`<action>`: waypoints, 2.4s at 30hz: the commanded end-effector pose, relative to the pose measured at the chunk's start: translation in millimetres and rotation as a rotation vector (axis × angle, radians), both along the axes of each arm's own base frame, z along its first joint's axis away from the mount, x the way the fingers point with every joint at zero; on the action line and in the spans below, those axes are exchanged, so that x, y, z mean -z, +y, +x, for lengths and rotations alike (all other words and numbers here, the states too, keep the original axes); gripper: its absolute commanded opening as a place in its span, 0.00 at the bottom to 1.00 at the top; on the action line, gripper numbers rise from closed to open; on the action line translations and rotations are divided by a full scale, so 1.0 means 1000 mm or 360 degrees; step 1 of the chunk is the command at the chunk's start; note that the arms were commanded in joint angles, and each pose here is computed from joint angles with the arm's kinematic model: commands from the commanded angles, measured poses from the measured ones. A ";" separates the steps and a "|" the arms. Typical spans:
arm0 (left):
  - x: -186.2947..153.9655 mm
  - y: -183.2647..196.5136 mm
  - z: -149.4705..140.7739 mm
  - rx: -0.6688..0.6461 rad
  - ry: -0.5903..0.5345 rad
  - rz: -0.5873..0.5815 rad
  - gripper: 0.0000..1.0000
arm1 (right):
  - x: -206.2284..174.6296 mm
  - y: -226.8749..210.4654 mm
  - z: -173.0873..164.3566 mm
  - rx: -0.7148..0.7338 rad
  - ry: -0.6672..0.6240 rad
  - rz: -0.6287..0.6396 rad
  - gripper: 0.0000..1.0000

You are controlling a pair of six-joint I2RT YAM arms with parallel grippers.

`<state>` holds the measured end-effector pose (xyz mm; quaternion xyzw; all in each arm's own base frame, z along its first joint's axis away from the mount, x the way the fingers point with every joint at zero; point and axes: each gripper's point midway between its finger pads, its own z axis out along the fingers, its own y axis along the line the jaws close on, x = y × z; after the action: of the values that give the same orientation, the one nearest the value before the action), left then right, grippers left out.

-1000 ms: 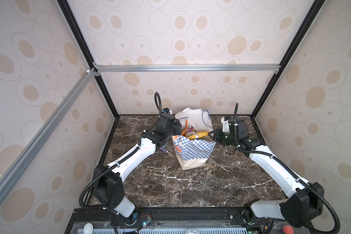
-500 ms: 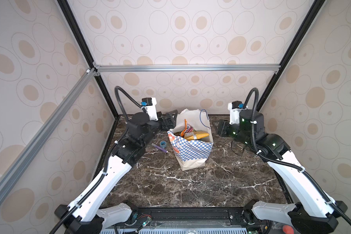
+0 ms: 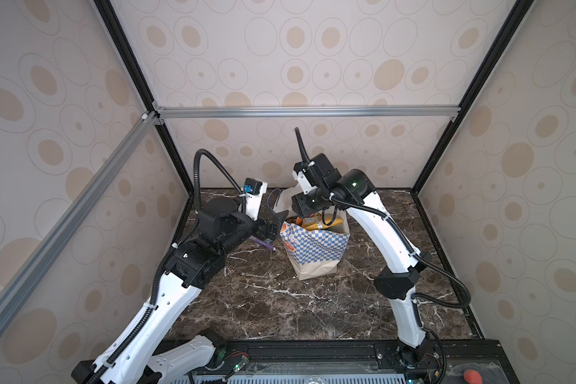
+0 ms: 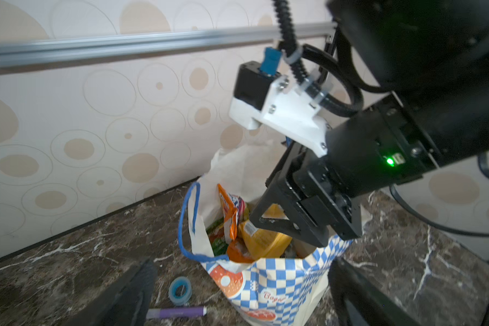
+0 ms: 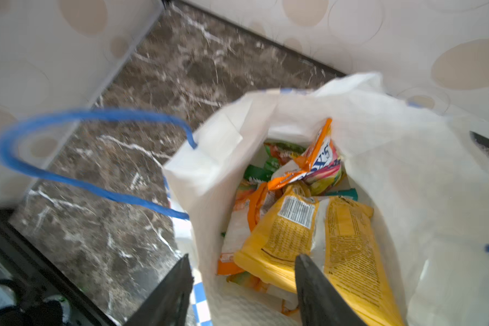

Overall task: Take the snacks out of the paper bag
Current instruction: Pick up the snack from the paper bag.

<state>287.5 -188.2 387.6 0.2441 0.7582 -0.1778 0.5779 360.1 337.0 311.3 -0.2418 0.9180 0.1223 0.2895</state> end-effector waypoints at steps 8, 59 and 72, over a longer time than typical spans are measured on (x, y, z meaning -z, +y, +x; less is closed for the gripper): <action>0.005 -0.004 -0.033 0.0265 -0.0337 0.0113 0.98 | 0.069 -0.030 -0.016 -0.0013 0.0354 -0.0323 0.80; 0.050 0.007 -0.033 0.0172 -0.0464 0.0095 0.98 | -0.010 -0.019 0.007 0.0125 -0.0127 0.0052 0.00; 0.049 0.011 -0.030 0.0121 -0.0468 0.0090 0.98 | -0.065 -0.002 -0.017 0.0046 -0.0224 0.0311 0.00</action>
<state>257.8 -181.3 325.0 0.3146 0.6782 -0.1525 0.6464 360.8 329.2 330.6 -0.2068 0.9067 0.1446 0.3379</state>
